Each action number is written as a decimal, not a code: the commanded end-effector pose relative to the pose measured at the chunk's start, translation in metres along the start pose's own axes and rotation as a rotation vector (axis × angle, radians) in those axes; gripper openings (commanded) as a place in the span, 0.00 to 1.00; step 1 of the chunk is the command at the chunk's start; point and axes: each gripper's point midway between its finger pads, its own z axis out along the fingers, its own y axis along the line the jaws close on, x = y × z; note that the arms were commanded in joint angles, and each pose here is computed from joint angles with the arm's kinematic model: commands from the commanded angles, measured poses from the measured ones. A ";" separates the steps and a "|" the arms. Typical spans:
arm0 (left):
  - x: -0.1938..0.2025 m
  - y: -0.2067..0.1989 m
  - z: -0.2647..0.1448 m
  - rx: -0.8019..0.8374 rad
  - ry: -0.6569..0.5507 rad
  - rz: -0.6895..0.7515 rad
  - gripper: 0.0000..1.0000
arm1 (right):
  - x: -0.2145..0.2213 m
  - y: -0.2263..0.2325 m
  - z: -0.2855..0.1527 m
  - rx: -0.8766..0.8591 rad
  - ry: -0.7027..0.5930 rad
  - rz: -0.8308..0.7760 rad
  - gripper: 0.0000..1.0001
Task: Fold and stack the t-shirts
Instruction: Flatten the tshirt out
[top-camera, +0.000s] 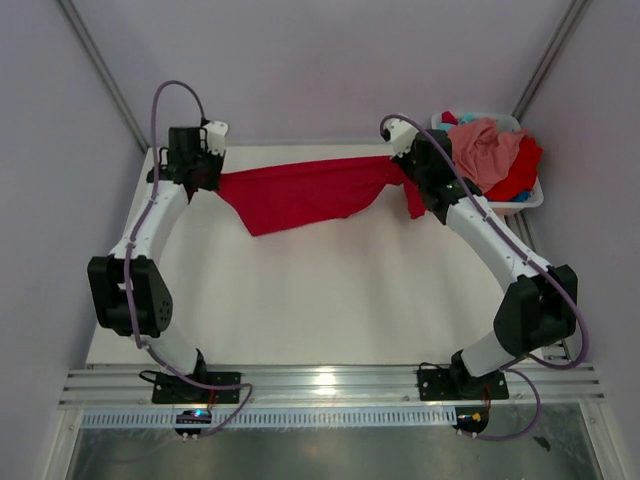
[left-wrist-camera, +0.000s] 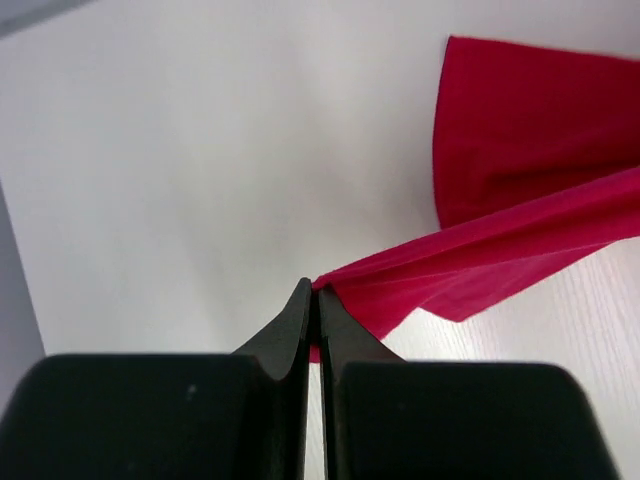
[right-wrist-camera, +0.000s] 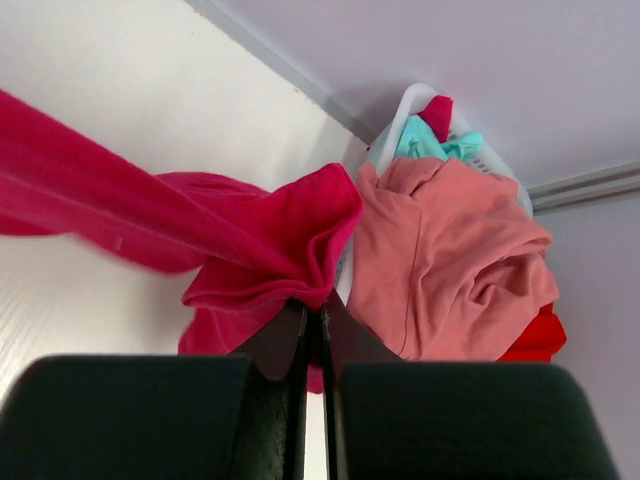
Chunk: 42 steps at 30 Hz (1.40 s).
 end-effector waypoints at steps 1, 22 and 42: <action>0.019 0.088 -0.029 -0.258 0.060 -0.054 0.00 | 0.031 -0.060 -0.019 0.161 0.121 -0.042 0.04; 0.052 0.130 -0.054 -0.295 0.050 -0.152 0.00 | 0.103 -0.054 -0.026 0.003 0.140 0.325 0.03; -0.097 0.122 -0.119 -0.102 -0.237 -0.218 0.00 | -0.039 -0.189 -0.054 0.253 -0.129 0.311 0.03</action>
